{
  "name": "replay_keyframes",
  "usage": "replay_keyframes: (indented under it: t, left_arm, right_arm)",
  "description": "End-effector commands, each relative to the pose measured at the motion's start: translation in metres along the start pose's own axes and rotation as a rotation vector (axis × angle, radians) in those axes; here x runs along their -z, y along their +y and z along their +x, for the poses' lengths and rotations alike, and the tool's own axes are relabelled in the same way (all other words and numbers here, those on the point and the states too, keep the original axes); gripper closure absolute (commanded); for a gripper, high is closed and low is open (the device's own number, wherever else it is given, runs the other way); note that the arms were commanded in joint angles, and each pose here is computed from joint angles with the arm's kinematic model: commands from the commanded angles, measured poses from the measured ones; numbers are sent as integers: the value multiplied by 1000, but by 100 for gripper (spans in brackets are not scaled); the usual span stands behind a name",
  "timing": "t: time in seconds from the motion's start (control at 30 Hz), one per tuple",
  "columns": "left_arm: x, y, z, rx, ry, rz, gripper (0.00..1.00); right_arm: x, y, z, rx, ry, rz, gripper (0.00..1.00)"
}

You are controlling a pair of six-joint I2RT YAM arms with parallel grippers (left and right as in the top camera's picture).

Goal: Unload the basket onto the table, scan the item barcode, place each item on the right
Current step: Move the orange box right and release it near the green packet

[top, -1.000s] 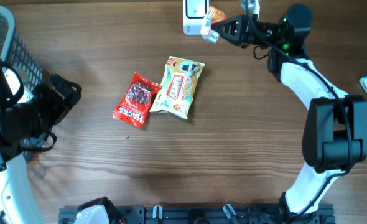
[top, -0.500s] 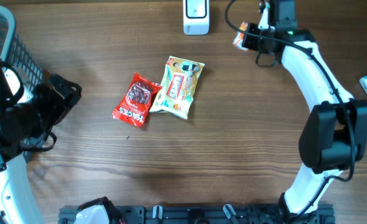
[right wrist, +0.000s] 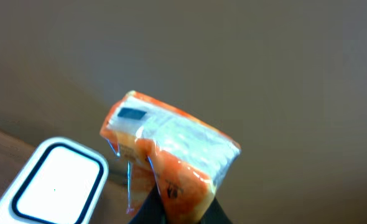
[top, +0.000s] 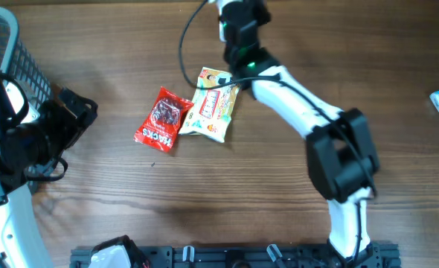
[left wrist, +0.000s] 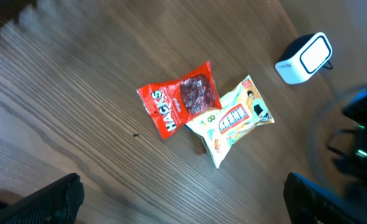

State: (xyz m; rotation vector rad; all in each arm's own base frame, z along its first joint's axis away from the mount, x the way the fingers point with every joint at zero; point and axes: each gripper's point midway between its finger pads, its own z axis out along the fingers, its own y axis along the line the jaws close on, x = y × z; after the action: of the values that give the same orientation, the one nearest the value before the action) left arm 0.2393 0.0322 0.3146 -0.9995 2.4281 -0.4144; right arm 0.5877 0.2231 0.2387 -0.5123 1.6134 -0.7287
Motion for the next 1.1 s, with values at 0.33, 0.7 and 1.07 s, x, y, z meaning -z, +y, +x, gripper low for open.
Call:
replay_keyframes:
  t: [0.33,0.7,1.07]
  left_arm:
    - [1,1,-3,-12,-12,-5,0]
    - [1,1,-3,-12,-12,-5,0]
    - [1,1,-3,-12,-12,-5,0]
  right_arm:
    - [-24,79,59,365,23,-54,95]
    - [-49,-100,198,171,549,503,96]
    - [25,-262,419,202,1198,907,96]
